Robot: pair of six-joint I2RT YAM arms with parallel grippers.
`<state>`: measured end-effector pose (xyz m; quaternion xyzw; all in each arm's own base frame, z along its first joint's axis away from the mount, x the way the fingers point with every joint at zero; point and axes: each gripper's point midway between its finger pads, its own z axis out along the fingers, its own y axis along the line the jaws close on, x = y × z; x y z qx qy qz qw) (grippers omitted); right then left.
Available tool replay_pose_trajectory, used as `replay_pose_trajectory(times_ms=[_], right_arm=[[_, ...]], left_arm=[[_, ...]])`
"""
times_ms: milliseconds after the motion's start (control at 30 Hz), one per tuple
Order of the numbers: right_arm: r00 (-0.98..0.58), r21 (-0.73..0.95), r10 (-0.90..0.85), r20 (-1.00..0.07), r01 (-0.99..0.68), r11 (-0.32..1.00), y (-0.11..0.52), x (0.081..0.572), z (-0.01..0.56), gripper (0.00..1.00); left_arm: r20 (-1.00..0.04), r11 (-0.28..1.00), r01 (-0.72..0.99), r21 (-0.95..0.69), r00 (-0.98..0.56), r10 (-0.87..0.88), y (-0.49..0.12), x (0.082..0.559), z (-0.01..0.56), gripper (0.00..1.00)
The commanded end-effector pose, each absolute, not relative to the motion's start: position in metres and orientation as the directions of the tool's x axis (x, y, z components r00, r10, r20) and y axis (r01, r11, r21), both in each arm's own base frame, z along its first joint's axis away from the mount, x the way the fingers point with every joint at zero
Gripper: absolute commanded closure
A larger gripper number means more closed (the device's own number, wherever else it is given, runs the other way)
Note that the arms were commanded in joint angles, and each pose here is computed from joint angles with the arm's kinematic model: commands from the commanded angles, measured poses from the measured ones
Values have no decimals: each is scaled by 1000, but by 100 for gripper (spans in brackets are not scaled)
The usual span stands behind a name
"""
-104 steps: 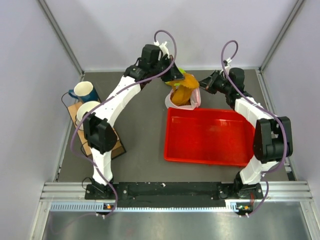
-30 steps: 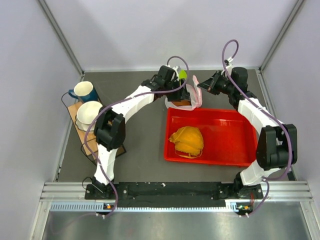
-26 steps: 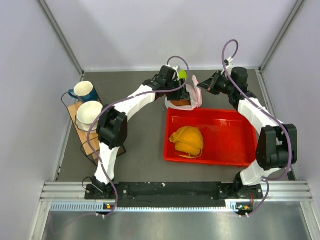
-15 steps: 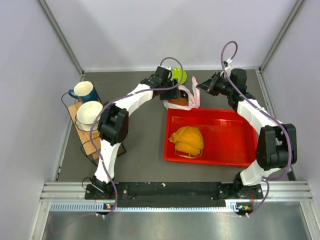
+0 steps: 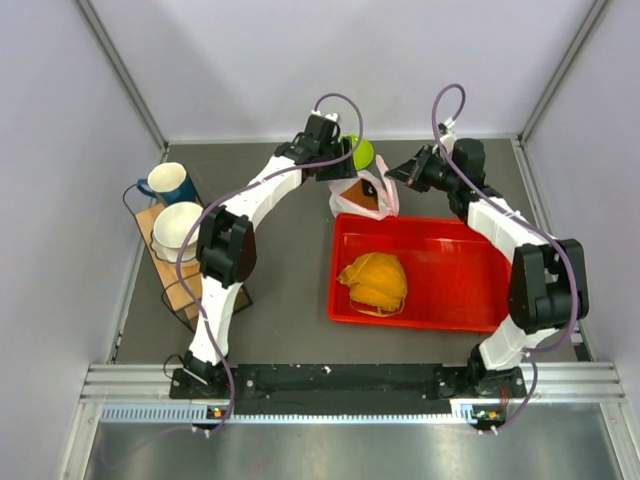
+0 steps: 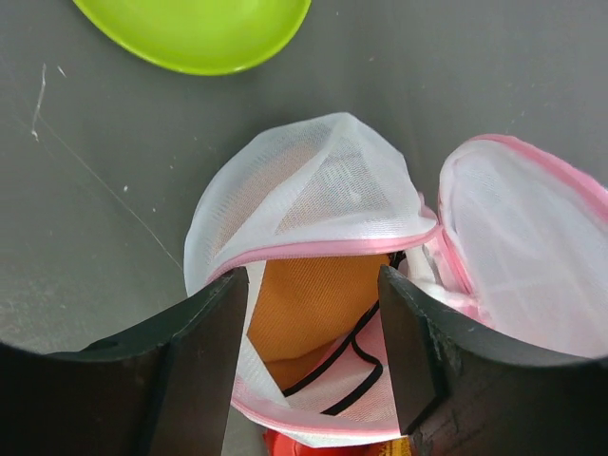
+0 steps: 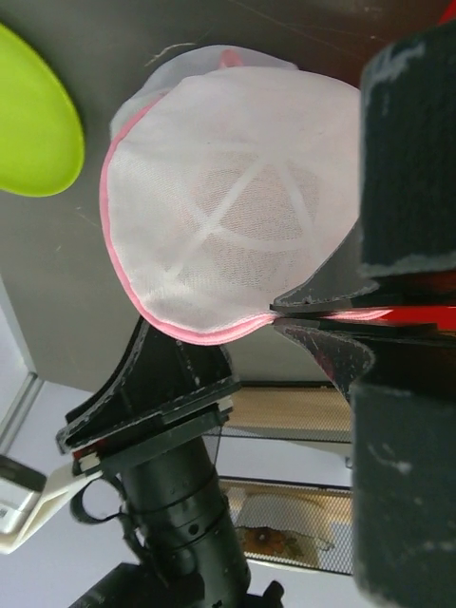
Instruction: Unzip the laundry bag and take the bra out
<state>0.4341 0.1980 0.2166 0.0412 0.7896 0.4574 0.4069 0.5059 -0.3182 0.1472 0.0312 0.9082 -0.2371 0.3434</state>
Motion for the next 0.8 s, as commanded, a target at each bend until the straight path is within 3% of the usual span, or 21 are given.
replay_pose_trajectory(times_ms=[0, 133, 300, 400, 767], right_arm=[[-563, 709, 439, -700, -475, 521, 213, 455, 289, 100], [-496, 649, 419, -760, -560, 515, 217, 470, 333, 100], [-506, 642, 399, -765, -542, 542, 217, 482, 324, 100], [-522, 658, 408, -749, -518, 546, 215, 479, 308, 100], [-579, 699, 413, -703, -458, 549, 211, 468, 267, 100]], left_arm=[[-714, 881, 236, -411, -683, -151, -303, 519, 204, 39], [-714, 843, 283, -458, -682, -159, -306, 511, 234, 42], [-665, 774, 313, -551, -725, -179, -330, 490, 241, 45], [-670, 782, 306, -543, -720, -183, -341, 481, 227, 51], [-641, 857, 243, -454, -757, -125, -357, 502, 156, 50]])
